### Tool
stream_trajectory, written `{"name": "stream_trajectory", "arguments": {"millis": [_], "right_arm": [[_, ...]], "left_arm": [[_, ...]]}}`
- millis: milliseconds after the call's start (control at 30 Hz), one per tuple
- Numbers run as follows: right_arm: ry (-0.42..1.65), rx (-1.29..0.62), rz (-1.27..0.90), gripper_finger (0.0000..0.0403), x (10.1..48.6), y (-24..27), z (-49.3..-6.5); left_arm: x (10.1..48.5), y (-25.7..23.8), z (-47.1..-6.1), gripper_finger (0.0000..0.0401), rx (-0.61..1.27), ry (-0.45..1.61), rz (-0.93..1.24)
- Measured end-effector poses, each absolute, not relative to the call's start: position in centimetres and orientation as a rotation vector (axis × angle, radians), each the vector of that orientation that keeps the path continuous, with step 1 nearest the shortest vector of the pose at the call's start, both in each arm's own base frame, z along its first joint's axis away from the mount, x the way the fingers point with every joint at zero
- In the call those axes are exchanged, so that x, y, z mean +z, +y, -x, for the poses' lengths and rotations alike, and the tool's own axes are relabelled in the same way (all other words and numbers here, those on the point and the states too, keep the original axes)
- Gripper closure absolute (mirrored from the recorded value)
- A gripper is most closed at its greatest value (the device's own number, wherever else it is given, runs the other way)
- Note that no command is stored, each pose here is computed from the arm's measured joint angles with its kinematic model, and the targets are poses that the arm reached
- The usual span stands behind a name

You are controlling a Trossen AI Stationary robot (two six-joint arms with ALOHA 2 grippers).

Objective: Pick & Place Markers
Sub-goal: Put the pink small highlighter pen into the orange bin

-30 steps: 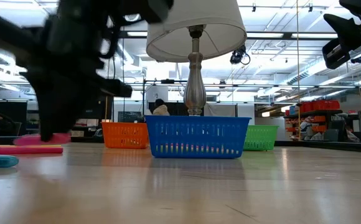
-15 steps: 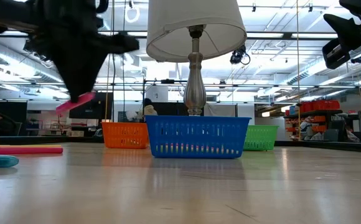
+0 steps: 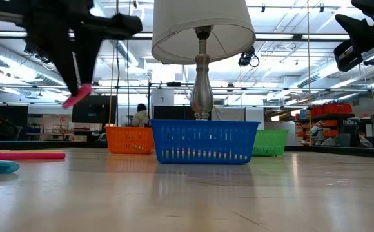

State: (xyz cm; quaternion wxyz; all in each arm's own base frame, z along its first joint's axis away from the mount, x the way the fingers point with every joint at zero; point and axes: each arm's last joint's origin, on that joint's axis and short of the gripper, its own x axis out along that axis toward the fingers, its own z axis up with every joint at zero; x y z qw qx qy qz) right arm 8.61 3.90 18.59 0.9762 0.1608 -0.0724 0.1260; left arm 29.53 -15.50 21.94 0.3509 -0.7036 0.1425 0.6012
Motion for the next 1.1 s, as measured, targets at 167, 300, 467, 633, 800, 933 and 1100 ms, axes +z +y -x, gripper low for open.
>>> {"name": "stream_trajectory", "arguments": {"millis": [167, 300, 467, 633, 800, 933, 1100], "right_arm": [[-0.146, 0.253, -0.324, 0.0284, 18.6, 3.9, -8.6], [-0.146, 0.254, -0.324, 0.0284, 18.6, 3.9, -8.6], [-0.146, 0.254, -0.324, 0.0284, 18.6, 3.9, -8.6], [-0.146, 0.254, -0.324, 0.0284, 18.6, 3.9, -8.6], [-0.146, 0.254, -0.324, 0.0284, 18.6, 3.9, -8.6], [-0.146, 0.254, -0.324, 0.0284, 18.6, 3.9, -8.6], [-0.146, 0.254, -0.324, 0.0284, 18.6, 3.9, -8.6]], "left_arm": [[22.0, -17.5, -28.6, 0.0363, 1.473, 0.409, 1.793], [22.0, -18.6, -27.8, 0.0363, 1.417, 0.42, 1.74], [22.1, -19.4, -27.2, 0.0363, 1.34, 0.415, 1.651], [22.1, -19.3, -26.9, 0.0363, 1.292, 0.488, 1.496], [22.1, -19.5, -27.0, 0.0362, 1.188, 0.606, 1.331], [22.1, -19.9, -27.4, 0.0362, 1.113, 0.664, 1.323], [22.1, -20.2, -27.5, 0.0362, 1.101, 0.708, 1.362]]}}
